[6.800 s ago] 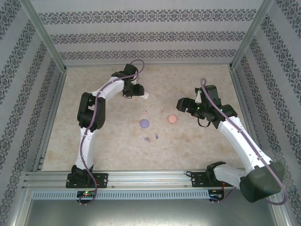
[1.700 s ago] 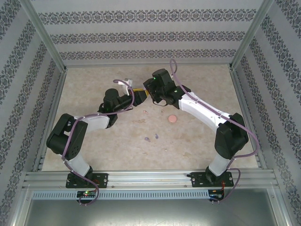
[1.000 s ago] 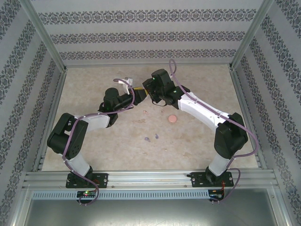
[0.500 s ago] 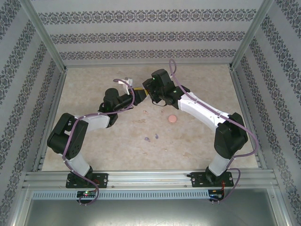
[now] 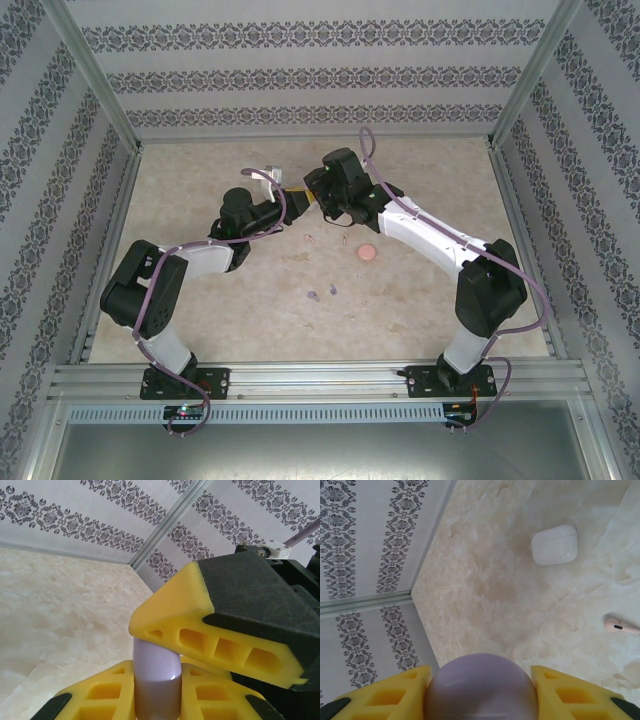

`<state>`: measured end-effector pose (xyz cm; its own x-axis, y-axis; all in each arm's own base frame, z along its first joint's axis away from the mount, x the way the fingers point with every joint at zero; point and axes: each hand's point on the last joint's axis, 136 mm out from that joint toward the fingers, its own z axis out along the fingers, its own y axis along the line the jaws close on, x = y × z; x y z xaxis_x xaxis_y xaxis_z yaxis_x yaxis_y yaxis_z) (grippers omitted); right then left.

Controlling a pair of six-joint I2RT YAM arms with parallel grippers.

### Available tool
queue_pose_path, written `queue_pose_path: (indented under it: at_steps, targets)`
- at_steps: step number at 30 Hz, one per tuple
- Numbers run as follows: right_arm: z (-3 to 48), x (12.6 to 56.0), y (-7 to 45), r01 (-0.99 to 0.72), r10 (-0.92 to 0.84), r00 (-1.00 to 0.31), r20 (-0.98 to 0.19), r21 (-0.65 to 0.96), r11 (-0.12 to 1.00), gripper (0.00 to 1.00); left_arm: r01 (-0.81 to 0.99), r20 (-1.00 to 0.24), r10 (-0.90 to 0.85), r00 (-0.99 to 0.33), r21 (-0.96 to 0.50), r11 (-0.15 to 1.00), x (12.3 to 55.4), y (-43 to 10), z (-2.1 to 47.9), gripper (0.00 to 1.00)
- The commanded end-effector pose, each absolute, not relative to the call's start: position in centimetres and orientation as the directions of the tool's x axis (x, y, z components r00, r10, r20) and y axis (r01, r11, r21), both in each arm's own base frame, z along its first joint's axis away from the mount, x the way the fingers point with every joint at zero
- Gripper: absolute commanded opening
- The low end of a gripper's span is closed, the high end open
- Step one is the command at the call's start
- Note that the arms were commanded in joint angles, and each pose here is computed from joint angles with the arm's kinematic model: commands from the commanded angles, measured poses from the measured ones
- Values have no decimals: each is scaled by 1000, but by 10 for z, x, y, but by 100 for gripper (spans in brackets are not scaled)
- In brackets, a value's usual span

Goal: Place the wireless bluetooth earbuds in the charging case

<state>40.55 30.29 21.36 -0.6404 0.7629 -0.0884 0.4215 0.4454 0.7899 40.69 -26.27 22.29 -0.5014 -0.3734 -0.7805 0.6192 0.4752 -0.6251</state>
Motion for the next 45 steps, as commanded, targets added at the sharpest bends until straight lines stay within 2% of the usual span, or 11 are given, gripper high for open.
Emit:
queue_pose_path:
  at_steps: [1,4,9,11,15,23,28,35,45]
  targets:
    - [210,409,305,420,771,-632,-78,802,425,40,675,-795,-360,-488,-605,422,397,-276,233,0]
    - [218,412,307,394,767,-637,-78,821,412,49,677,-795,-353,-494,-606,417,396,-279,232,0]
    - [245,424,290,329,790,-604,-107,869,370,78,673,-791,-355,-498,-611,417,396,-280,232,0]
    - [256,425,275,302,801,-583,-135,879,368,82,673,-790,-352,-501,-612,415,396,-280,232,0]
    - [271,418,243,245,794,-570,-209,880,407,82,682,-794,-341,-503,-607,409,395,-282,236,0]
    - [251,380,187,69,634,-643,-429,792,606,82,750,-842,-202,-500,-538,385,380,-291,254,0]
    - [251,349,182,-221,425,-638,-642,682,697,82,796,-860,-108,-499,-504,335,367,-298,268,0]
    - [256,315,197,-459,251,-611,-751,595,660,82,824,-859,-43,-510,-503,259,357,-307,281,0]
    - [270,327,223,-537,205,-605,-769,584,609,81,825,-846,-13,-533,-523,213,350,-310,280,0]
